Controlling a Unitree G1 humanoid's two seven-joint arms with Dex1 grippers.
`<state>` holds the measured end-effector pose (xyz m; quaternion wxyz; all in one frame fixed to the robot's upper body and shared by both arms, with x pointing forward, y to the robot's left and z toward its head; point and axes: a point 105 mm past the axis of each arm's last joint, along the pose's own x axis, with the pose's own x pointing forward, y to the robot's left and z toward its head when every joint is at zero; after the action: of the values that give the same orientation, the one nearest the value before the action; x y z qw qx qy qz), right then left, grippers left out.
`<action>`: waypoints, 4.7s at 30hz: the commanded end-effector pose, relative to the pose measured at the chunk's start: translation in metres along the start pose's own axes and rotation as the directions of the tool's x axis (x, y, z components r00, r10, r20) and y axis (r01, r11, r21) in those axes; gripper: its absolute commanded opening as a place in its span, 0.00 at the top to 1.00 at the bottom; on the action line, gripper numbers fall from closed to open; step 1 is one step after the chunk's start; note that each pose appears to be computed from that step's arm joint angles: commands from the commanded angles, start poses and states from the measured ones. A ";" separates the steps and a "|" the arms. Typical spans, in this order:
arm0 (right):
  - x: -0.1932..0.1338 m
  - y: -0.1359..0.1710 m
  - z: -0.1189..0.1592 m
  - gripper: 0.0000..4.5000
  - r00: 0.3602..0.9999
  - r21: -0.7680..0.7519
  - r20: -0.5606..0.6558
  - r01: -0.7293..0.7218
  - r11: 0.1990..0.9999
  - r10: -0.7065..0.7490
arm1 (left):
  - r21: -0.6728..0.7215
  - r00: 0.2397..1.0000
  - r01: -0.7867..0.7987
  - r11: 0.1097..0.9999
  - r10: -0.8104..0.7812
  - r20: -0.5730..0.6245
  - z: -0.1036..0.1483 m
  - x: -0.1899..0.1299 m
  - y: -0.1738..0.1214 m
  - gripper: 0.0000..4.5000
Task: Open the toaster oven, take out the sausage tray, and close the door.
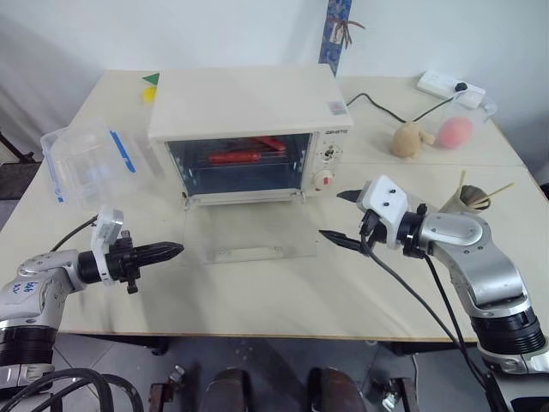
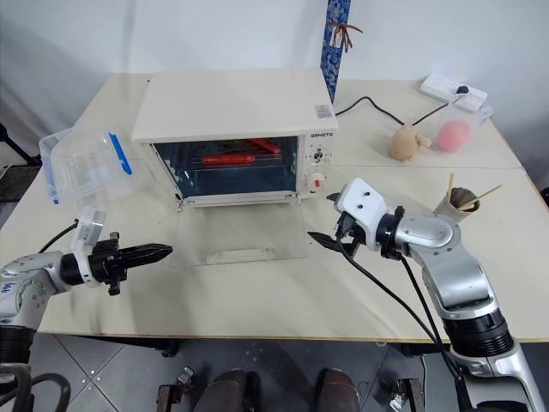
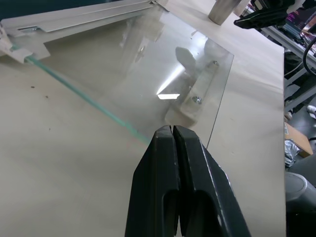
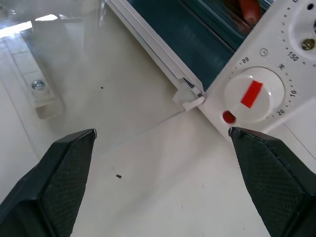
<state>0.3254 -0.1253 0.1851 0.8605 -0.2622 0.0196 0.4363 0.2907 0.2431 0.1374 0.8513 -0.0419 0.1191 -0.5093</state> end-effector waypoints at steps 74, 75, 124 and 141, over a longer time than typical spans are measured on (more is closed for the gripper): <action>0.168 0.001 0.088 0.89 0.978 -0.650 0.115 0.208 0.731 -0.176 | -0.024 0.853 -0.195 0.981 0.182 0.490 0.036 0.013 -0.044 0.00; 0.168 0.001 0.088 0.96 0.977 -0.654 0.118 0.211 0.727 -0.177 | -0.025 0.852 -0.193 0.981 0.180 0.492 0.037 0.013 -0.044 0.00; 0.183 -0.002 0.097 0.17 0.964 -0.722 0.137 0.255 0.643 -0.228 | 0.061 0.877 -0.073 0.996 0.035 0.479 0.068 0.035 -0.017 0.00; 0.187 0.001 0.089 0.94 0.966 -0.725 0.121 0.243 0.645 -0.228 | 0.055 0.868 -0.084 0.995 0.046 0.494 0.070 0.035 -0.014 0.00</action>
<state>0.4276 0.0478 0.2032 0.7345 -0.5843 -0.1805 0.2943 0.3133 0.2034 0.1892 0.8770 -0.1448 -0.0943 -0.4483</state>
